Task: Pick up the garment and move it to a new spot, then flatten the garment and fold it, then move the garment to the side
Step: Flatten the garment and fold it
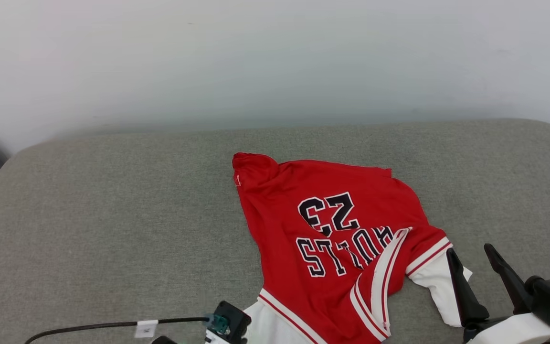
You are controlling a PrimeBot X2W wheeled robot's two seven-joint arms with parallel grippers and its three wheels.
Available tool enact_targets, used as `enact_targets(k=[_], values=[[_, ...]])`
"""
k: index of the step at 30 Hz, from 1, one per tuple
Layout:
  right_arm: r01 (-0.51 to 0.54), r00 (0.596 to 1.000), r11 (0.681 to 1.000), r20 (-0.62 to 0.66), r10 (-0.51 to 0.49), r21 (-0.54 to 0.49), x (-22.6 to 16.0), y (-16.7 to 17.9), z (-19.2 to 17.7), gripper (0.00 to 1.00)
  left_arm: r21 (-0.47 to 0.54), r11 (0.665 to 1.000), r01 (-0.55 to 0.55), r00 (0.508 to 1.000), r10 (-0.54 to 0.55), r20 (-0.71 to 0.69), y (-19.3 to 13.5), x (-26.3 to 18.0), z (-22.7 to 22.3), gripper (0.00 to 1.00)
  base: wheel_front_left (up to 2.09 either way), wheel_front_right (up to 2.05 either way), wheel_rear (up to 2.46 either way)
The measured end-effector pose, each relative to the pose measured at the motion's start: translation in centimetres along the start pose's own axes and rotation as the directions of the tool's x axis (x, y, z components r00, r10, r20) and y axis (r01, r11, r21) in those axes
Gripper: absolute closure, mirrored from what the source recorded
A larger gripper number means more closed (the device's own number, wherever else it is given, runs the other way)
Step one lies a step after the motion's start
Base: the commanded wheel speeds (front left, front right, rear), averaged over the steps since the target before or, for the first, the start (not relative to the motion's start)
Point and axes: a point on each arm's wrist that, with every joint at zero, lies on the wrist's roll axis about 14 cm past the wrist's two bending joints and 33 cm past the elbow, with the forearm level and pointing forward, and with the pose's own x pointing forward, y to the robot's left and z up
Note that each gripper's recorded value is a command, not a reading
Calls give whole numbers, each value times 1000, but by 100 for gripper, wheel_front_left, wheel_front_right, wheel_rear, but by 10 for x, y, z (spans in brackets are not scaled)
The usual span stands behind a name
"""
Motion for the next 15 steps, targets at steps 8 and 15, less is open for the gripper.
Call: enact_targets(k=[8, 15], values=[[33, 999, 999, -28, -32, 28, 2, -8, -10, 0, 32, 995, 97, 937, -80, -341, -9, 8, -60, 0, 0, 0, 0], [62, 997, 998, -43, -60, 30, 10, -18, -16, 0, 5, 993, 116, 905, -103, -414, -10, 24, -68, 56, 0, 0, 0]])
